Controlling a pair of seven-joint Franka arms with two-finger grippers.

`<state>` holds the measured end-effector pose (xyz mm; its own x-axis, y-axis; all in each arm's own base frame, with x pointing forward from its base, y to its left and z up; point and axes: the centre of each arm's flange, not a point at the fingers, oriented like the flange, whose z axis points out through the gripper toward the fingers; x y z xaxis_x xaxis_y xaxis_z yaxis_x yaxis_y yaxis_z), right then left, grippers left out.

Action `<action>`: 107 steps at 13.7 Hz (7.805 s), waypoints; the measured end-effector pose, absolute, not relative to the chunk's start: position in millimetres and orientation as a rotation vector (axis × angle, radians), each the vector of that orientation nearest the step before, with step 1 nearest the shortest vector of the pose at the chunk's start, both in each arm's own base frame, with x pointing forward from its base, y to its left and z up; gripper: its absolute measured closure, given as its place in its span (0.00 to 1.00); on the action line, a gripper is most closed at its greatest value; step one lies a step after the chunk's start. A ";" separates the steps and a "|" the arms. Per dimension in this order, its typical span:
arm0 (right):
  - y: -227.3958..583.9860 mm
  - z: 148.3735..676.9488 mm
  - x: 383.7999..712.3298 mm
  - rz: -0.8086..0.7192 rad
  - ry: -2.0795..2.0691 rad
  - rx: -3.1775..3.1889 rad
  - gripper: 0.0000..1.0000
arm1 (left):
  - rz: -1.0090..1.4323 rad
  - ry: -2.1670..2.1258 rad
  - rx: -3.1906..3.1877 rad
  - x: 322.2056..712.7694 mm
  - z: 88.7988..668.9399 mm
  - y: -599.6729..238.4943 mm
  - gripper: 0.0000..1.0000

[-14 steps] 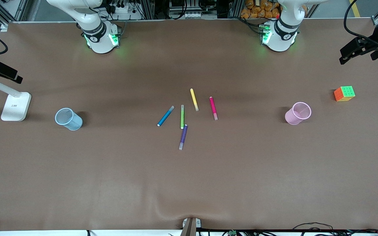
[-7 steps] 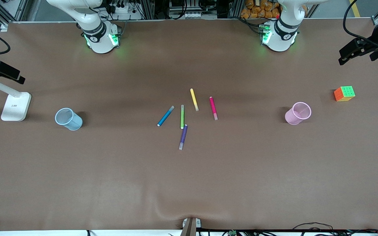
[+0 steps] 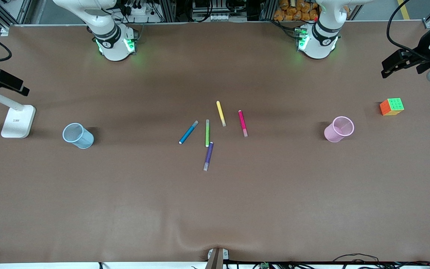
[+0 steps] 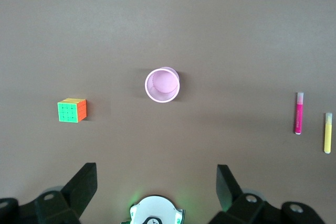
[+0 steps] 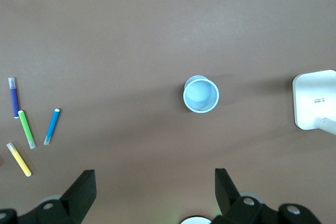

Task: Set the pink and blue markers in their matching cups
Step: 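Move the left gripper from the pink cup toward the markers, then lower the left gripper onto the pink marker while the right gripper advances, then close the left gripper on the pink marker while the right gripper reaches markers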

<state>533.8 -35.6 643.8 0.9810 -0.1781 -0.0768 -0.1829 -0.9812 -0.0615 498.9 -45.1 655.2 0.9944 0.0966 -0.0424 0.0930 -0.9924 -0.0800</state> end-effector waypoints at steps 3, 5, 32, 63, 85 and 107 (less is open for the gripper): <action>-35.8 643.8 533.8 0.109 0.280 -3.057 0.00 | 0.071 -0.121 -3.058 498.1 654.6 -55.0 0.00; -38.8 643.7 533.6 0.109 0.288 -3.055 0.00 | 0.089 -0.103 -3.055 498.2 649.0 -61.2 0.00; -31.4 588.8 566.4 0.257 0.271 -3.036 0.00 | 0.392 -0.272 -3.038 535.6 477.9 -197.2 0.00; 80.9 587.0 583.3 0.092 0.614 -3.022 0.00 | 0.703 -0.448 -2.940 500.2 200.3 -397.2 0.00; 142.1 553.6 567.1 0.194 0.615 -3.051 0.00 | 0.672 -0.551 -2.947 504.7 148.6 -396.9 0.00; 210.8 445.5 565.0 0.162 0.472 -3.081 0.00 | 0.636 -0.591 -2.961 520.5 163.9 -389.0 0.79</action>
